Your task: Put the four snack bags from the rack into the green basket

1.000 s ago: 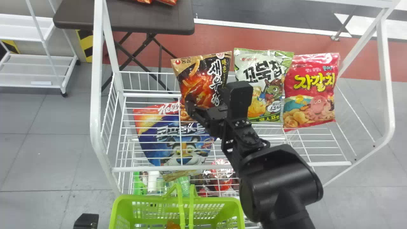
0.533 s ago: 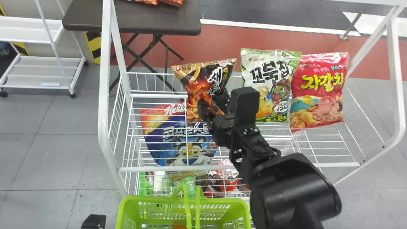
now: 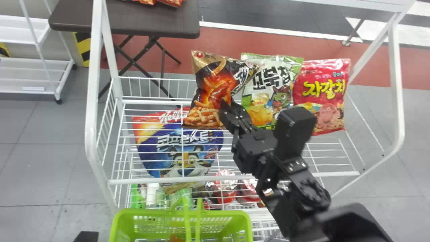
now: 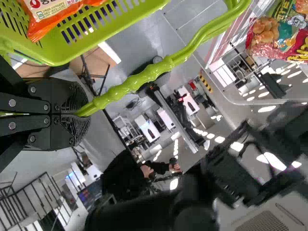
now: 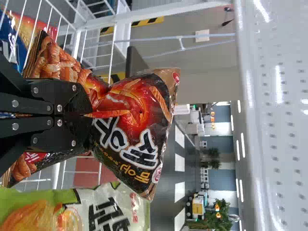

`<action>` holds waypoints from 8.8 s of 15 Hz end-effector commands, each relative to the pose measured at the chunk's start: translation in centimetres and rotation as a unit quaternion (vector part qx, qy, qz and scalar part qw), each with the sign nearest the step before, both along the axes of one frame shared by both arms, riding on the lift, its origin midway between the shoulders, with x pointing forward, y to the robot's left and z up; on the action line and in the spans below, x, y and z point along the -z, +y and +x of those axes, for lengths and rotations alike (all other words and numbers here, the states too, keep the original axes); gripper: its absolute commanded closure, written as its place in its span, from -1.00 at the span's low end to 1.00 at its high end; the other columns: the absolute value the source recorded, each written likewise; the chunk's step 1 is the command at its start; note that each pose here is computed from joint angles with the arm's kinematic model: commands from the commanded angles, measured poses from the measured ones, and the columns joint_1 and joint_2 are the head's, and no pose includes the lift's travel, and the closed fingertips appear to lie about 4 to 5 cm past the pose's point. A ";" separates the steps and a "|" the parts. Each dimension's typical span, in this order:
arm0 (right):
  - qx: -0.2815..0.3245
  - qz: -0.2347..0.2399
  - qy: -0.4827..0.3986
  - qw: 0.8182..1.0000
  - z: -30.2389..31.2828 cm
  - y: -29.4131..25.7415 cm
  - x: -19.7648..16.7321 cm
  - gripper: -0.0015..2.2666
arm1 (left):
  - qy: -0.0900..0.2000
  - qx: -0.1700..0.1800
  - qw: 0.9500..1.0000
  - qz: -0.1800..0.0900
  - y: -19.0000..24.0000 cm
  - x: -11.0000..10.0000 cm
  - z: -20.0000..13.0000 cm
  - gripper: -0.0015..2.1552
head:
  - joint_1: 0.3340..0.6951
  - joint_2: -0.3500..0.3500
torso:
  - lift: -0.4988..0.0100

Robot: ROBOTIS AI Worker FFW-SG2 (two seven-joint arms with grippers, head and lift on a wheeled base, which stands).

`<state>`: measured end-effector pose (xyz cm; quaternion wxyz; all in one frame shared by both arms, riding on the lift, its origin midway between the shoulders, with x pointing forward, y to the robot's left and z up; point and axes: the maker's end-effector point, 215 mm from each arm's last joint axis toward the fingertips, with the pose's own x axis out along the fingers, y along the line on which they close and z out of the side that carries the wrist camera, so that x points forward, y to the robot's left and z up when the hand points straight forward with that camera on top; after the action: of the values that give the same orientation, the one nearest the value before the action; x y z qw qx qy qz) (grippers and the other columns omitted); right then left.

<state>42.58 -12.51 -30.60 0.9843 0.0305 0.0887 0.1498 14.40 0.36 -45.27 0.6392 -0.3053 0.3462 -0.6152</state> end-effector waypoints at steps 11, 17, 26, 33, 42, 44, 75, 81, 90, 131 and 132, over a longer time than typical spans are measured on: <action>-0.053 0.036 0.347 0.936 -20.1 -3.8 12.7 0.96 | -0.007 -0.036 0.999 0.006 0.6 0.2 1.1 0.88 | 1.00 -1.00 | 0.93; -0.079 0.051 0.454 0.886 -26.0 -1.6 18.7 0.96 | -0.012 -0.034 0.999 0.005 0.2 0.1 1.1 0.88 | 1.00 -1.00 | 0.93; -0.156 0.017 0.410 0.899 -24.3 6.8 20.0 0.77 | -0.014 -0.019 1.000 0.000 -0.7 -0.3 0.5 0.88 | 1.00 -0.96 | 0.93; -0.116 0.001 0.328 0.937 -19.8 1.9 17.6 -0.94 | -0.016 -0.014 1.000 0.001 -1.2 -0.3 0.3 0.88 | 1.00 -0.95 | 0.93; 0.073 -0.015 -0.035 0.997 -1.6 -8.9 3.0 -0.92 | -0.012 0.007 1.000 0.004 -2.1 -0.4 -1.3 0.88 | 1.00 -1.00 | 0.93; 0.106 -0.031 -0.043 0.993 1.5 -11.7 2.5 -0.92 | -0.012 0.013 1.000 0.005 -2.4 -0.4 -1.7 0.88 | 1.00 -1.00 | 0.93; 0.087 -0.009 0.002 0.996 8.3 -16.3 4.4 0.96 | -0.009 0.013 1.000 0.014 -1.9 -0.1 -0.6 0.88 | 1.00 -1.00 | 0.93; 0.048 0.014 0.078 0.996 -0.7 -14.7 3.7 0.96 | -0.012 -0.001 1.000 0.015 -1.0 -0.2 0.3 0.88 | 1.00 -1.00 | 0.93; 0.000 0.137 0.431 0.892 -19.6 -10.6 14.6 0.95 | -0.006 -0.012 1.000 0.016 -0.9 0.1 0.5 0.88 | 1.00 -1.00 | 0.93; 0.174 -0.044 -0.041 0.983 4.7 -21.5 4.4 -0.95 | -0.009 -0.006 1.000 0.014 -1.2 0.0 0.3 0.88 | 1.00 -1.00 | 0.93; 0.192 -0.049 -0.043 0.979 5.8 -22.7 4.6 -0.95 | -0.008 -0.006 1.000 0.014 -1.2 0.1 0.2 0.88 | 1.00 -1.00 | 0.93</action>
<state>46.77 -33.93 -35.03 0.9982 -0.0023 0.0527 -0.0296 14.63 -0.84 -45.26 0.6501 -0.2934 0.3470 -0.6091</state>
